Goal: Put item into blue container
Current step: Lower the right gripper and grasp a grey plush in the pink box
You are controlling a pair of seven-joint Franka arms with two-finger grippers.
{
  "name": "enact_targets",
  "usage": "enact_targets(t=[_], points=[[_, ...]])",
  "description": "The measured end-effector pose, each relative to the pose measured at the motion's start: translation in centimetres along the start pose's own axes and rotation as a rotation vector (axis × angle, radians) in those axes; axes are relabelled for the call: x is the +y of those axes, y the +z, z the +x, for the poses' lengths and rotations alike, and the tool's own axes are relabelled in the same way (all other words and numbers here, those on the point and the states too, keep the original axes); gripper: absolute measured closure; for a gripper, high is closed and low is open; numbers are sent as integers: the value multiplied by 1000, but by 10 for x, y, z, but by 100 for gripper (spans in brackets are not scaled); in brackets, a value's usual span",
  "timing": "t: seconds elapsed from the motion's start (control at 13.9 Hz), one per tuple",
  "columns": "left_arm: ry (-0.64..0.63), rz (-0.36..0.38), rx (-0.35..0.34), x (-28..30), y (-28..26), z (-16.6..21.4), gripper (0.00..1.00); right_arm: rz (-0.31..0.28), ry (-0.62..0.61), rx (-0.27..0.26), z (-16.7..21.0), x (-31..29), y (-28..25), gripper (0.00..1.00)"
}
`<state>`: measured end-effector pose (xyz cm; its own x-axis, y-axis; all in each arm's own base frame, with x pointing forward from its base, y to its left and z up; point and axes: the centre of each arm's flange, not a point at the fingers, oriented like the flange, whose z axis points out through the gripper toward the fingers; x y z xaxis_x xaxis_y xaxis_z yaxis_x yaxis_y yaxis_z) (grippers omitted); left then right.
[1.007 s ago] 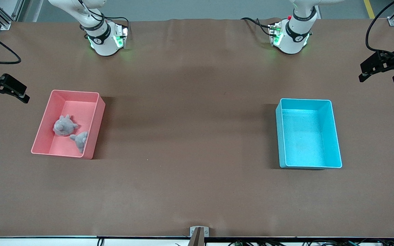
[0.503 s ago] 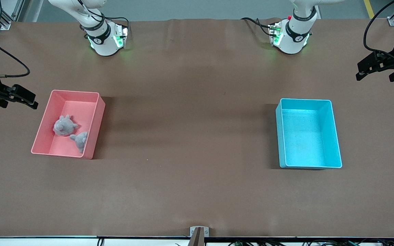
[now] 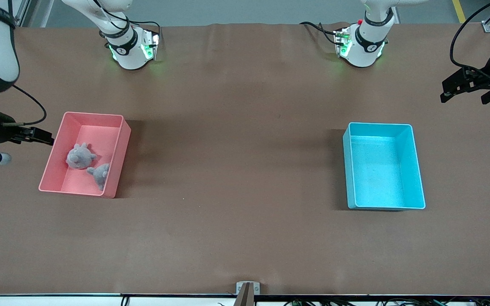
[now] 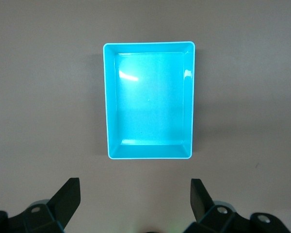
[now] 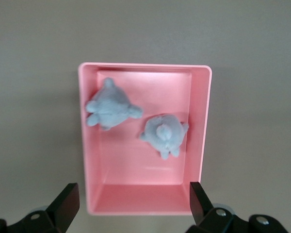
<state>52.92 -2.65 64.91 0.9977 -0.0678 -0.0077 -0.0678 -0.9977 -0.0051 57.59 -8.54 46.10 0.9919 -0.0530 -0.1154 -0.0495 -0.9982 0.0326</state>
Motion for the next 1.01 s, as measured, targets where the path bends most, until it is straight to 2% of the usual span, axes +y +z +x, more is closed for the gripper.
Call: enact_targets(t=[0.43,0.58,1.01], points=[[1,0,0,1,0,0,0,13,10,-44,2,19,126,0],[1,0,-1,1,0,0,0,5,8,-43,10,24,149,0],[1,0,-8,0,4,2,0,-22,-16,-95,11,28,194,0]])
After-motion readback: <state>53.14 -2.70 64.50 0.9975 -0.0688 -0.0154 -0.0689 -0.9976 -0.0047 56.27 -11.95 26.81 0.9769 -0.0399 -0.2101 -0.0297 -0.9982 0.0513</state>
